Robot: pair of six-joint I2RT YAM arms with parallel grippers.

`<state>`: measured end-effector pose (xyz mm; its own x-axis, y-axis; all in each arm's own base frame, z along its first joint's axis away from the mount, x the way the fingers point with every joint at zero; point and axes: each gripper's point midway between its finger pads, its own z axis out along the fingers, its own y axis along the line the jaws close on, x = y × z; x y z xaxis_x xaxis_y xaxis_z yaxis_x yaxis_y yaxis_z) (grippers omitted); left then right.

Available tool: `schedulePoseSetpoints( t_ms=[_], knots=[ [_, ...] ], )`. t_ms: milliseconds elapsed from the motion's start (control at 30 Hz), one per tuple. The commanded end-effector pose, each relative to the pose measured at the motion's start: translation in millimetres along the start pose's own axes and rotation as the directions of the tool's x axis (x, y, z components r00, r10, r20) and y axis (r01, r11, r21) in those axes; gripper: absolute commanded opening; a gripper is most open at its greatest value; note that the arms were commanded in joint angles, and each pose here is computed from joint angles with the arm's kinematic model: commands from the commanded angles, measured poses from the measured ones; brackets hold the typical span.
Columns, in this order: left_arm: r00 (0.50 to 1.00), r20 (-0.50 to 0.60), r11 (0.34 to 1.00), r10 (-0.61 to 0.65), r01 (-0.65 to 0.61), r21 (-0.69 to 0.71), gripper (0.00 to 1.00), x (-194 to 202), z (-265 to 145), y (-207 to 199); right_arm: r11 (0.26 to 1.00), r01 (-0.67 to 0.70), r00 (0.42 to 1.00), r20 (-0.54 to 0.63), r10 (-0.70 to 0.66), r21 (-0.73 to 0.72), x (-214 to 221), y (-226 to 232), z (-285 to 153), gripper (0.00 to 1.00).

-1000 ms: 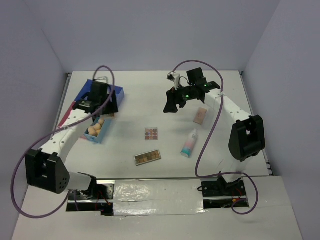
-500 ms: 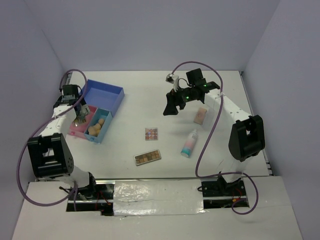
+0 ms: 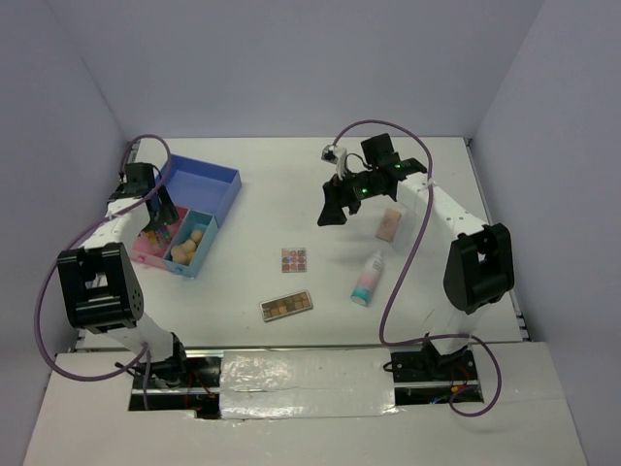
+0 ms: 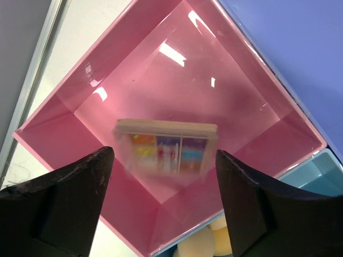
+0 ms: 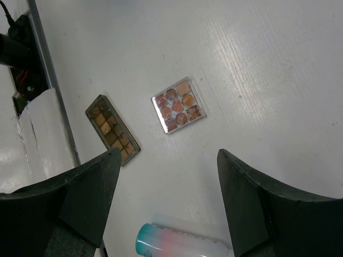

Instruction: Organize the makeup

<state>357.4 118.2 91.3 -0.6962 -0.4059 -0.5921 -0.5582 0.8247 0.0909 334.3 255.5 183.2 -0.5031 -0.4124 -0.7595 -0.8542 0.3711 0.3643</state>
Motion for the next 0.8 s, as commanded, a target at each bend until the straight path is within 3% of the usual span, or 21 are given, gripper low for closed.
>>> schedulePoseSetpoints(
  t_ms=[0,200,300,367,400,467,533,633,733,767],
  knots=[
    [0.999,0.051,0.999,-0.005,0.003,0.036,0.92,-13.5,-12.6,-1.1,0.999,0.039,0.999,0.012,-0.038,-0.008,-11.1,5.9,-3.2,0.80],
    [0.999,0.048,0.998,-0.001,-0.002,0.059,0.97,-7.6,-18.6,-1.7,0.999,0.032,0.999,-0.001,-0.032,-0.015,-10.3,5.4,0.5,0.80],
    [0.997,0.081,0.995,-0.014,0.006,0.099,0.89,-14.6,-30.4,-5.6,1.000,0.027,1.000,-0.012,-0.027,-0.003,-7.8,3.1,2.1,0.80],
    [0.992,0.127,0.981,-0.027,0.002,0.196,0.75,-24.1,-47.7,-18.8,1.000,0.018,1.000,-0.025,-0.017,0.020,-5.0,-0.7,3.3,0.80],
    [0.991,0.132,0.970,-0.024,-0.008,0.243,0.49,-21.9,-52.9,-27.5,0.998,0.014,0.999,-0.042,-0.012,0.057,-0.7,-7.7,4.1,0.80],
    [0.985,0.171,0.936,-0.021,-0.041,0.349,0.24,-25.2,-74.6,-47.8,0.995,0.001,0.998,-0.069,0.006,0.100,5.9,-15.4,6.6,0.80],
    [0.980,0.198,0.892,0.003,-0.093,0.442,0.18,-17.4,-97.0,-73.1,0.984,-0.009,0.994,-0.104,0.027,0.177,14.8,-28.9,6.8,0.80],
    [0.976,0.216,0.811,0.002,-0.128,0.571,0.21,0.1,-124.8,-103.8,0.956,-0.006,0.988,-0.146,0.051,0.292,22.9,-49.3,1.5,0.80],
    [0.974,0.222,0.737,-0.038,-0.122,0.664,0.44,16.3,-148.2,-121.8,0.917,0.008,0.977,-0.198,0.077,0.399,28.5,-71.2,-6.7,0.80],
    [0.975,0.220,0.706,-0.026,-0.138,0.695,0.59,29.6,-154.9,-133.5,0.899,0.012,0.977,-0.198,0.084,0.438,23.8,-77.9,-10.4,0.81]
  ],
)
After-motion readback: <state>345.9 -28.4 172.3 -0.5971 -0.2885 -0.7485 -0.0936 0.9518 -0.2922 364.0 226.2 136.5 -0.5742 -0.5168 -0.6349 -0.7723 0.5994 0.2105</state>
